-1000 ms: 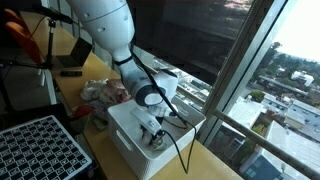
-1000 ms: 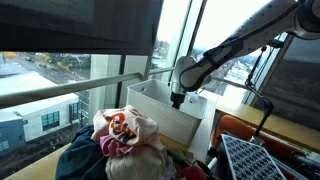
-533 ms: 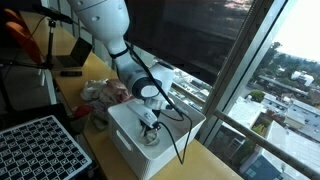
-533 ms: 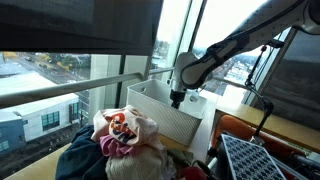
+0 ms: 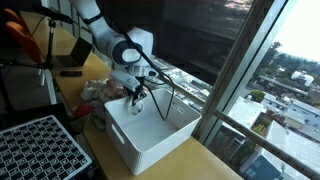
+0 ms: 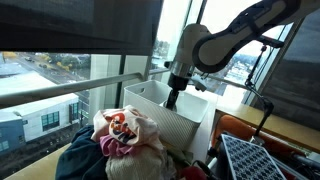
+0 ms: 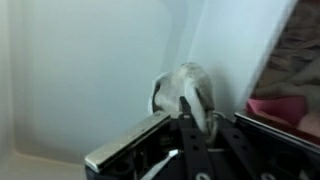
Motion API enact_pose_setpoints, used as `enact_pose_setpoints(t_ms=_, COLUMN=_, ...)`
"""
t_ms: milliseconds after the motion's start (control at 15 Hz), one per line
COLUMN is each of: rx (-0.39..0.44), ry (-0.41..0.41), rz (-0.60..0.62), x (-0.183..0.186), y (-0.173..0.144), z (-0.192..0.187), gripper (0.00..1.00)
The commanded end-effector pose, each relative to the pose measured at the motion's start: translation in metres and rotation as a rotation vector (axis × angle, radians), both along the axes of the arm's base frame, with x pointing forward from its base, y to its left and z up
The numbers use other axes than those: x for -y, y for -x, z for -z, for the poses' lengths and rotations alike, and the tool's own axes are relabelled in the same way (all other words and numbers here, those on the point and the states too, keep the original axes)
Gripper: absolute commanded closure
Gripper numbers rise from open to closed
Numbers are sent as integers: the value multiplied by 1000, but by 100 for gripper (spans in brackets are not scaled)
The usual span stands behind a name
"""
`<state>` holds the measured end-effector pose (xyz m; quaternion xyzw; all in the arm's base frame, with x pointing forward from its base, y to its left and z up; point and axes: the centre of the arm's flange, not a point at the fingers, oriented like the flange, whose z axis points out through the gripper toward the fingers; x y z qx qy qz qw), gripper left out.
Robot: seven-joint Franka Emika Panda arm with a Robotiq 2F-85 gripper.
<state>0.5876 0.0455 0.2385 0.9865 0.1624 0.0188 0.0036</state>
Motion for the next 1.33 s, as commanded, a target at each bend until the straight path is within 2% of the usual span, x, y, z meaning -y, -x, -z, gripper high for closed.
enact_pose_setpoints(t_ms=0, rx=59, ry=-12, rz=-47, x=-63, y=41, z=-42, gripper=98)
enact_pose_setpoints(t_ms=200, rx=104, ry=-11, rz=-101, x=-107, y=57, z=-63, gripper=98)
enact_pose_setpoints(t_ms=400, rx=131, ry=-24, rz=-139, x=-135, y=70, z=-79, gripper=98)
enact_pose_setpoints(t_ms=667, rx=140, ry=-32, rz=-175, x=-150, y=82, z=-86, gripper=98)
enact_pose_setpoints(t_ms=1000, rx=104, ry=-30, rz=-180, x=-148, y=92, z=-66, gripper=98)
enact_pose_setpoints(t_ms=1067, rx=94, ry=-25, rz=-179, x=-146, y=94, z=-61, gripper=78)
enact_pose_setpoints(t_ms=1133, rx=85, ry=-19, rz=-178, x=-144, y=96, z=-57, gripper=68)
enact_pose_setpoints(t_ms=1267, rx=70, ry=-15, rz=-174, x=-139, y=99, z=-52, gripper=54)
